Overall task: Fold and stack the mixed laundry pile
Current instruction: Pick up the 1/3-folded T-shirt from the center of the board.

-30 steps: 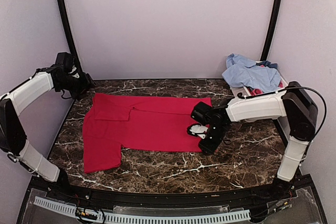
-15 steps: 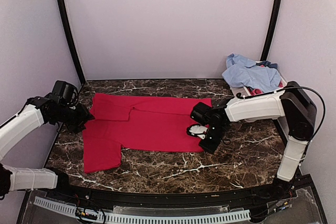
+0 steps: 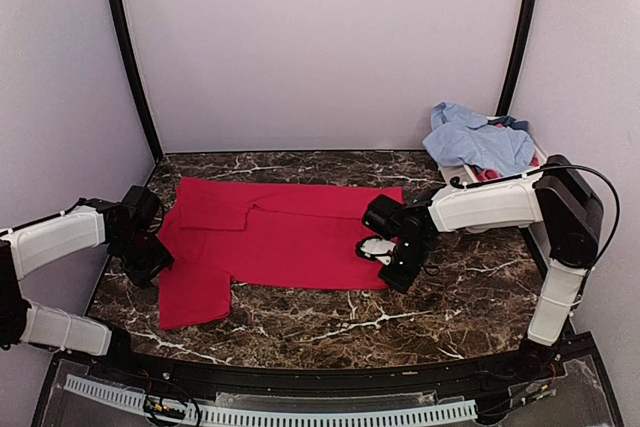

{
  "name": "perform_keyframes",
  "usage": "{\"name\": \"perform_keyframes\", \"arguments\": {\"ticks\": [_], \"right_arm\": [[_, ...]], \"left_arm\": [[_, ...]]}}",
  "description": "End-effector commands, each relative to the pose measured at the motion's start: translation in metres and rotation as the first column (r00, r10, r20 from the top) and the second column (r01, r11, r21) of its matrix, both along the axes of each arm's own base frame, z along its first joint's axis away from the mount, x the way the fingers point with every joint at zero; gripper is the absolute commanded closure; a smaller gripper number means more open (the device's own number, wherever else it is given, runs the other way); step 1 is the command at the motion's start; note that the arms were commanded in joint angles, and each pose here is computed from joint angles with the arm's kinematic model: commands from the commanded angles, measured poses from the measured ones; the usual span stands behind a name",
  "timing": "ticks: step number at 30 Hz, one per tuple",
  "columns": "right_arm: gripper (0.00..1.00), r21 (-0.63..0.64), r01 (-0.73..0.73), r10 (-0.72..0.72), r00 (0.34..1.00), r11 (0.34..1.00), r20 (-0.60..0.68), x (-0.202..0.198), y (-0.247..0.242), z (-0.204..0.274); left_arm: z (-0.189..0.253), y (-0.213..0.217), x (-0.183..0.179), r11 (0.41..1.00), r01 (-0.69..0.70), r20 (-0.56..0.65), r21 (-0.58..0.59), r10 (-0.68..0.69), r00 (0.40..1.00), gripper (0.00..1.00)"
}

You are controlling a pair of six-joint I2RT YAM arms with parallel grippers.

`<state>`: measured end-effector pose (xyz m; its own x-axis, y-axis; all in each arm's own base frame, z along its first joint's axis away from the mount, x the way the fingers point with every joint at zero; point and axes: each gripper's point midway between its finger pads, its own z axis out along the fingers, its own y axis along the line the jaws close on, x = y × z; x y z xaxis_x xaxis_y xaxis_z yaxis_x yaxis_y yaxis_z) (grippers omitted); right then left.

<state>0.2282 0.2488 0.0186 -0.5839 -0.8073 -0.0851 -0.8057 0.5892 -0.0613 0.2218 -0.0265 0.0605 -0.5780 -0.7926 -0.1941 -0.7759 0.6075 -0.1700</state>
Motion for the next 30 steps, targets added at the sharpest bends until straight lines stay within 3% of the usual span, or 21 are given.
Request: {"name": "perform_keyframes", "arguments": {"ticks": [1,12,18,23,24,26,30], "right_arm": [[1.00,0.011,0.015,-0.016,1.000,1.000,0.009,0.000,0.000,0.005],[1.00,0.015,0.024,-0.024,1.000,1.000,0.005,0.000,0.000,0.005],[1.00,0.015,0.025,-0.025,1.000,1.000,0.005,0.000,0.000,0.005],[1.00,0.009,0.028,-0.028,1.000,1.000,0.008,0.001,-0.001,0.004],[1.00,0.008,0.028,-0.028,1.000,1.000,0.008,0.001,-0.001,0.004],[1.00,0.008,0.031,-0.031,0.999,0.999,0.013,0.002,-0.002,0.006],[1.00,0.009,0.034,-0.035,0.999,0.999,0.017,0.003,-0.003,0.007]], "left_arm": [[-0.013,0.007,-0.003,0.999,-0.035,-0.005,0.009,0.035,0.999,0.46],[-0.053,0.016,-0.013,0.999,-0.038,-0.083,-0.033,0.036,0.996,0.52],[-0.057,0.013,-0.006,0.999,0.017,-0.069,-0.034,-0.019,0.997,0.61],[-0.057,0.013,-0.006,0.999,0.028,-0.070,-0.034,-0.030,0.997,0.78],[-0.057,0.014,-0.005,0.999,0.031,-0.066,-0.036,-0.034,0.997,0.86],[-0.058,0.013,-0.002,0.998,0.037,-0.065,-0.045,-0.040,0.997,0.92],[-0.057,0.009,0.005,0.996,0.057,-0.056,-0.067,-0.061,0.997,0.96]]}}
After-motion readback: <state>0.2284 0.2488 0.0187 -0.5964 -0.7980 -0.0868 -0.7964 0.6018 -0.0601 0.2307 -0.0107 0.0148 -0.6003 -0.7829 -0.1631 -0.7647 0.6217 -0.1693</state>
